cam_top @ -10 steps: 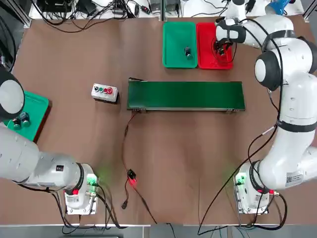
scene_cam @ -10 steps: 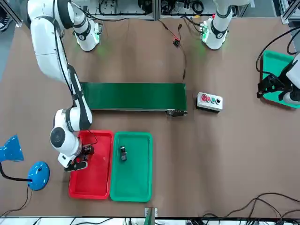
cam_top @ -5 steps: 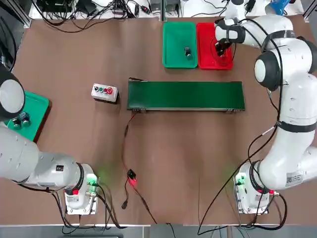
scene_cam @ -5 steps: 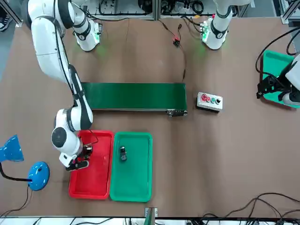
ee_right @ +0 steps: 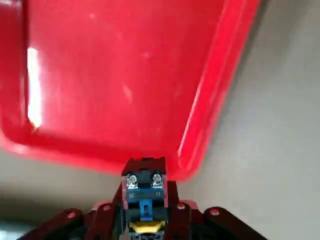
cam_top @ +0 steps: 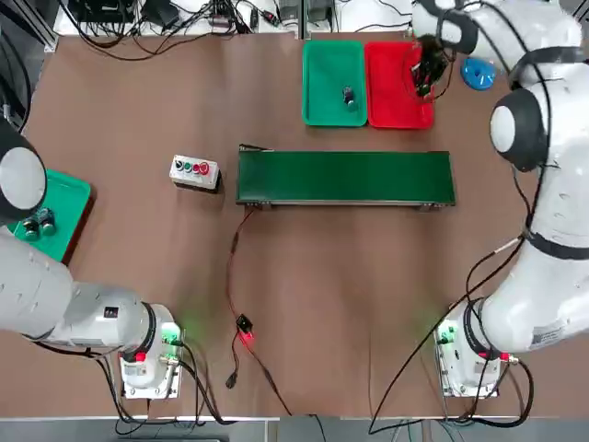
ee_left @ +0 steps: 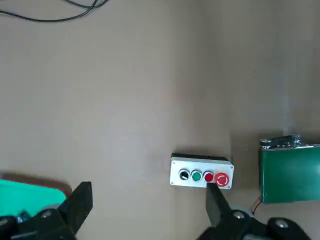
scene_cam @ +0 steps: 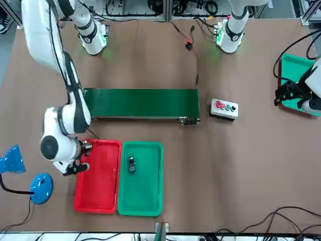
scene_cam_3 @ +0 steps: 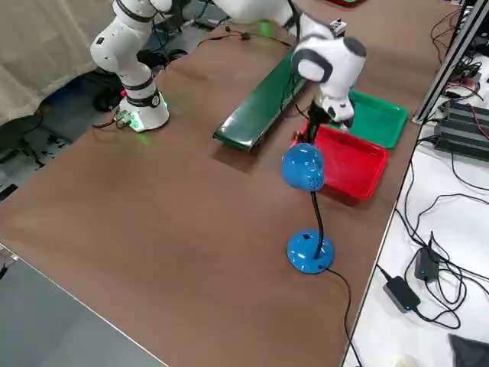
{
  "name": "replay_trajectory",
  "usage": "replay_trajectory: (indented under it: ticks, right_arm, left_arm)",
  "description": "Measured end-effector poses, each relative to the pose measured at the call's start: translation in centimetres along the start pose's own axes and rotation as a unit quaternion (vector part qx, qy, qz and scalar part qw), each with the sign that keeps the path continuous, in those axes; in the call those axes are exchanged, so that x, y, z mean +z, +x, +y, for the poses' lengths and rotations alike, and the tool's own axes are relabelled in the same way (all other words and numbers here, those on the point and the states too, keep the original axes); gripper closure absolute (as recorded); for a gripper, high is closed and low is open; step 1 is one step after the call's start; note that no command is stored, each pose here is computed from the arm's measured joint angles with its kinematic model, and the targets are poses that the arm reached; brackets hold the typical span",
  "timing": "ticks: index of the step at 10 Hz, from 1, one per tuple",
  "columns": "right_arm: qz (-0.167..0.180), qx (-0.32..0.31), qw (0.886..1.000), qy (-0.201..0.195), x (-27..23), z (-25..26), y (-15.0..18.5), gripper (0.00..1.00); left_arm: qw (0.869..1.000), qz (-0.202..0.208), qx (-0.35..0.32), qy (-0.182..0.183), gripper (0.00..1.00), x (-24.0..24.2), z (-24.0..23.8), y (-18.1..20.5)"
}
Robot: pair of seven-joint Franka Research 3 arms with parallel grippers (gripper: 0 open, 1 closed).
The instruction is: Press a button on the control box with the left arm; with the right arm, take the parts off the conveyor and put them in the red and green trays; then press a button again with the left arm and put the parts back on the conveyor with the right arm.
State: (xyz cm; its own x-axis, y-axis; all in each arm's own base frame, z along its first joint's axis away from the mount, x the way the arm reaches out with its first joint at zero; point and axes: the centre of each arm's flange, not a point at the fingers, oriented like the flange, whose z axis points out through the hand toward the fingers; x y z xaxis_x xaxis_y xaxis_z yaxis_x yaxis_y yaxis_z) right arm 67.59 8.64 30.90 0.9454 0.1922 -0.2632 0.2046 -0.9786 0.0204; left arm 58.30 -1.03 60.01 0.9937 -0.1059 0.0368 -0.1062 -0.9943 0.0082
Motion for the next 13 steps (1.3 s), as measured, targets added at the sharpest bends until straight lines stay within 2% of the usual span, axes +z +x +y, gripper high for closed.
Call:
replay_trajectory:
  ticks: [3,5,8,10,13]
  right_arm:
    - [-0.046,-0.001,0.999,0.011,-3.8,0.3,-3.9,0.67]
    - [-0.058,0.003,0.998,0.030,-4.1,0.5,-6.8,0.67]
    - [-0.041,0.009,0.997,0.059,-4.0,0.2,-11.8,0.67]
    - [-0.007,0.013,0.997,0.070,-1.4,-0.7,-13.3,0.67]
    - [0.001,0.011,0.998,0.064,4.0,-1.8,-14.5,0.67]
  left_arm:
    - [1.000,0.000,0.000,0.000,0.00,0.0,0.0,0.0]
    - [1.000,0.000,0.000,0.000,0.00,0.0,0.0,0.0]
    - [1.000,0.000,0.002,0.000,0.00,0.0,0.2,0.0]
    - [1.000,0.000,0.002,0.000,0.00,0.0,0.2,0.0]
    - [1.000,0.000,0.002,0.000,0.00,0.0,0.2,0.0]
